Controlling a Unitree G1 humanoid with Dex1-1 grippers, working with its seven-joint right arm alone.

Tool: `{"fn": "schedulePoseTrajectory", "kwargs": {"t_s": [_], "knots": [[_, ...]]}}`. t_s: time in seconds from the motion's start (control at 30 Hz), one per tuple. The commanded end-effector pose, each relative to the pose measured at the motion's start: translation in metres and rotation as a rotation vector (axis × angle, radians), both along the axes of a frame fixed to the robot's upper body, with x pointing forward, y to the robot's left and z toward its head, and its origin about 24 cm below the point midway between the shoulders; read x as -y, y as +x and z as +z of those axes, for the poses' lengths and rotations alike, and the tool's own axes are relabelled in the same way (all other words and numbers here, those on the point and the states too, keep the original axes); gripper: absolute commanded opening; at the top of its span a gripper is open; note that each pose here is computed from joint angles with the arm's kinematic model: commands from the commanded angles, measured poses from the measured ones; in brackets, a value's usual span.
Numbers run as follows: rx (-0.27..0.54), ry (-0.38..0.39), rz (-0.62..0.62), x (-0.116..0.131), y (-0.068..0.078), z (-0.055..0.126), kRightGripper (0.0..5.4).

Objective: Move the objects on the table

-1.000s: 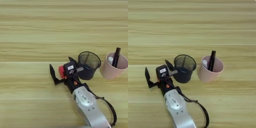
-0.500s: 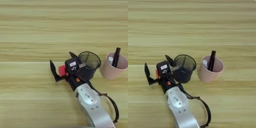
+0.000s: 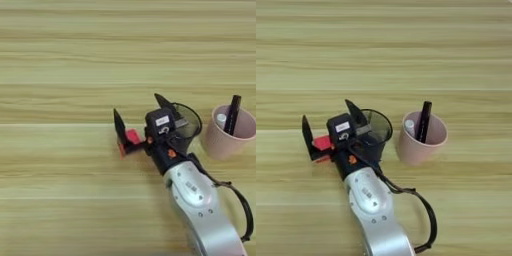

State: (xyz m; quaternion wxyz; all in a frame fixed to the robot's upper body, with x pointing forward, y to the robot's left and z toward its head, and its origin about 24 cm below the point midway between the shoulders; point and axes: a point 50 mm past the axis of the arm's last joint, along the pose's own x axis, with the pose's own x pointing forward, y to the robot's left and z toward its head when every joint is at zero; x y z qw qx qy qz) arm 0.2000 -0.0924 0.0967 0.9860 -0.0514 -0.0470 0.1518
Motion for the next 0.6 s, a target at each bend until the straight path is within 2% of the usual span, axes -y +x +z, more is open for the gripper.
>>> {"fn": "schedulePoseTrajectory", "kwargs": {"t_s": [0.03,0.23,0.6], "knots": [[0.138,0.014,-0.008,0.005,0.002,0.025,5.37],[0.2,-0.021,-0.056,0.019,0.003,0.035,5.37],[0.225,-0.078,-0.146,0.048,0.003,0.036,5.37]]}}
